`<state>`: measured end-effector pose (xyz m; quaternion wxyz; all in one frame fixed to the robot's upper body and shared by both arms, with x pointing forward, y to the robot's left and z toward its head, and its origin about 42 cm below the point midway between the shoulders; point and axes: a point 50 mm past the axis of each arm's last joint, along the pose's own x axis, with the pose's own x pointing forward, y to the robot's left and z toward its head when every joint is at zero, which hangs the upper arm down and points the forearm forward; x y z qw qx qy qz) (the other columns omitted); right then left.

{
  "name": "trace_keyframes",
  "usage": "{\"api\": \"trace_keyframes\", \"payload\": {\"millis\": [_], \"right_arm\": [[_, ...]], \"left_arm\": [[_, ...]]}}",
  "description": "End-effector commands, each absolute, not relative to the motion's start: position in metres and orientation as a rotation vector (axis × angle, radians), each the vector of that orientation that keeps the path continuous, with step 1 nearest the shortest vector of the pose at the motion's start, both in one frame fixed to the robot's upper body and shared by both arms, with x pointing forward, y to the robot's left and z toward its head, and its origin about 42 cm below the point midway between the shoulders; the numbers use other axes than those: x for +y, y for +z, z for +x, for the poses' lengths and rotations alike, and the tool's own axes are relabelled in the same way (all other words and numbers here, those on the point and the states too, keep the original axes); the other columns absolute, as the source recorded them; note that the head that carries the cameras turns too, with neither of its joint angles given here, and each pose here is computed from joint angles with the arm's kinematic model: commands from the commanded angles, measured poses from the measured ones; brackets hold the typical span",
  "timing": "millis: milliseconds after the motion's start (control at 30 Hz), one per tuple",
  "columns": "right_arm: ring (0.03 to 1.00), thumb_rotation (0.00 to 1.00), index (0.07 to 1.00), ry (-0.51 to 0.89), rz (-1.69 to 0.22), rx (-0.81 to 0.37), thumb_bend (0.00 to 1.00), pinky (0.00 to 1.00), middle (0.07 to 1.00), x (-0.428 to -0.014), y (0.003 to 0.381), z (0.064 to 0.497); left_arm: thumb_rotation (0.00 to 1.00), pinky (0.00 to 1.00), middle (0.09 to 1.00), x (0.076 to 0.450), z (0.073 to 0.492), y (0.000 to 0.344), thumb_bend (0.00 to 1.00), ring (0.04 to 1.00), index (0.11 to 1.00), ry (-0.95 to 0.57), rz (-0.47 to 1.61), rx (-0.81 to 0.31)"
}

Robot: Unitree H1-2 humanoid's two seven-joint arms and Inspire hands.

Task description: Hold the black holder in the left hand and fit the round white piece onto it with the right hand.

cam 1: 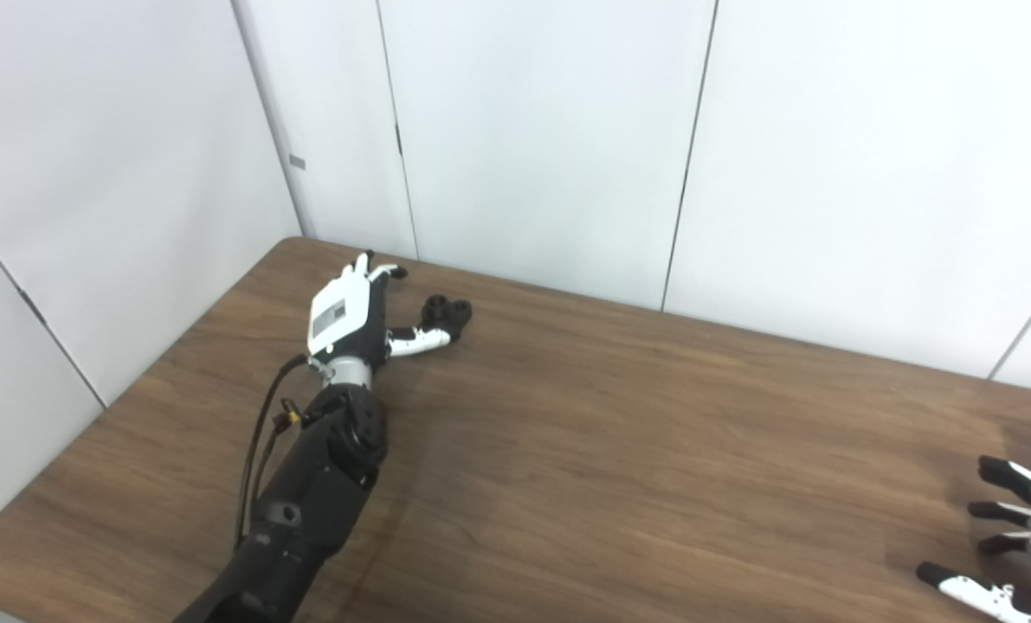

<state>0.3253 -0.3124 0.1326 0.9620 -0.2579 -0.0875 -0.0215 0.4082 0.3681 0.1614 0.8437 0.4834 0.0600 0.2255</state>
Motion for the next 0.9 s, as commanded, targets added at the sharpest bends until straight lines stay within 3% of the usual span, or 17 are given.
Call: {"api": "trace_keyframes", "payload": {"millis": [0,233,500,767,867], "right_arm": [[0.685,0.08,0.793,-0.068,-0.542,-0.183,0.79,0.53,0.815,-0.324,0.143,0.325],[0.678,0.1,0.787,-0.073,-0.552,-0.184,0.8,0.52,0.806,-0.326,0.145,0.321],[0.676,0.1,0.788,-0.075,-0.558,-0.178,0.79,0.53,0.803,-0.33,0.145,0.317],[0.69,0.09,0.797,-0.068,-0.554,-0.159,0.77,0.55,0.812,-0.331,0.143,0.312],[0.698,0.09,0.8,-0.064,-0.549,-0.154,0.76,0.55,0.82,-0.331,0.144,0.311]], "left_arm": [[0.38,1.0,1.0,0.375,0.42,0.185,1.0,1.0,0.798,0.513,1.051,0.078],[0.36,1.0,1.0,0.374,0.423,0.168,1.0,1.0,0.788,0.507,1.212,0.123],[0.34,1.0,1.0,0.375,0.422,0.148,1.0,1.0,0.793,0.504,1.254,0.172],[0.33,1.0,1.0,0.371,0.423,0.135,0.99,1.0,0.797,0.481,1.215,0.171],[0.3,1.0,1.0,0.367,0.424,0.134,0.96,1.0,0.765,0.478,1.1,0.152]]}}
